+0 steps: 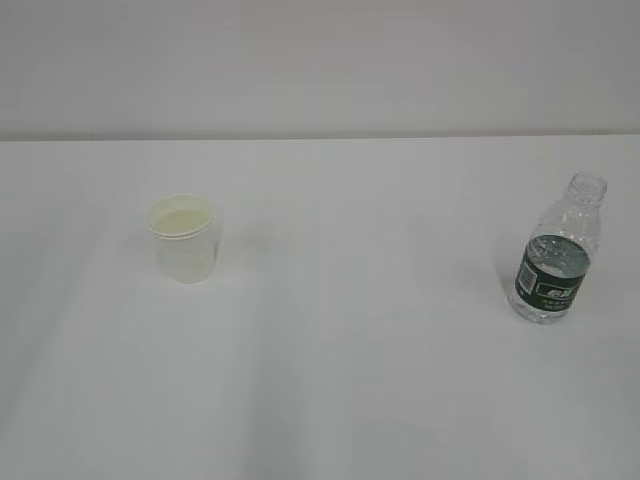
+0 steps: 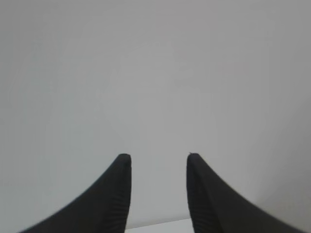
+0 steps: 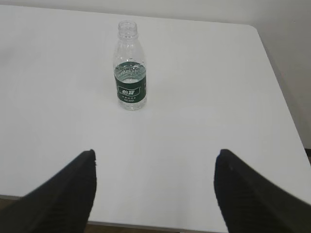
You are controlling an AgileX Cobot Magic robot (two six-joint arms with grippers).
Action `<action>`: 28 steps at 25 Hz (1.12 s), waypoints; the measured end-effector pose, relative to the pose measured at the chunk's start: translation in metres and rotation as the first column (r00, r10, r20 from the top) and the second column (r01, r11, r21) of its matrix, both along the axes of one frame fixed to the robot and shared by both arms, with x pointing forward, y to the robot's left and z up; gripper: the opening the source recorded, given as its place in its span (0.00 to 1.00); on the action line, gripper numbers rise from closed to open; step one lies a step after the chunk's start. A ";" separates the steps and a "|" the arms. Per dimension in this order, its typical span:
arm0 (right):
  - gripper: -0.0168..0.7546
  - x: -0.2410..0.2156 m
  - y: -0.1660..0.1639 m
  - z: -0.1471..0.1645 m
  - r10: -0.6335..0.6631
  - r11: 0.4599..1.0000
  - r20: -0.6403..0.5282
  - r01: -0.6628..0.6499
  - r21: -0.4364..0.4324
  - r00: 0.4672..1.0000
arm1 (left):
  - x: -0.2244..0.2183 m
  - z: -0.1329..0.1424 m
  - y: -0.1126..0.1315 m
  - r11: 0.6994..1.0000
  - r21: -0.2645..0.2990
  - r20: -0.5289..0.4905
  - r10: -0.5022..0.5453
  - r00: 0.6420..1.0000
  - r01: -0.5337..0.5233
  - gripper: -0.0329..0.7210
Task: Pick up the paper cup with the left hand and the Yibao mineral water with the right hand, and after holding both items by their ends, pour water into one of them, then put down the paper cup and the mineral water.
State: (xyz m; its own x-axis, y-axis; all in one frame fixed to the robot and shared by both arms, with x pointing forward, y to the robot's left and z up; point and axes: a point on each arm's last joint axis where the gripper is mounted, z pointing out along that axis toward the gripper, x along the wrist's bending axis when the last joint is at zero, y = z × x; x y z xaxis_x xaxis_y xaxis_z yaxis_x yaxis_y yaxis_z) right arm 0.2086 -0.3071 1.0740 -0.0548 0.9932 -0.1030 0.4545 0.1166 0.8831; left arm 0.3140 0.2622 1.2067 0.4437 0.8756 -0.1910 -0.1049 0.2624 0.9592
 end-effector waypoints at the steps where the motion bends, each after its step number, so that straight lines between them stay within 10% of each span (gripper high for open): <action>1: 0.76 0.000 0.000 0.000 0.000 1.000 0.000 0.000 0.000 1.000 | 0.000 0.000 0.000 1.000 0.002 0.000 0.000 1.000 0.000 0.43; 9: 0.76 0.000 0.000 0.000 0.000 1.000 0.000 0.000 0.000 1.000 | 0.001 -0.001 0.001 1.000 0.017 0.010 0.019 1.000 -0.019 0.51; 16: 0.76 0.000 0.000 0.000 0.000 1.000 0.000 0.000 0.000 1.000 | 0.000 -0.002 -0.001 0.981 0.190 0.082 0.026 0.996 -0.041 0.51; 28: 0.76 0.000 0.000 0.000 0.000 1.000 0.000 0.000 0.000 1.000 | 0.003 0.007 0.014 0.971 0.117 0.151 0.192 0.970 -0.210 0.51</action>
State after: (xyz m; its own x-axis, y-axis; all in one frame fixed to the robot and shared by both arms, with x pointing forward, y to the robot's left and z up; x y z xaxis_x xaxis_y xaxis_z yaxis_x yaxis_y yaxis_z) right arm 0.2086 -0.3071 1.0740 -0.0548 0.9932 -0.1030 0.4545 0.1166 0.8831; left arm 0.3175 0.2762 1.2133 0.2700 0.9627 -0.0175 -0.2763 0.0949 0.9564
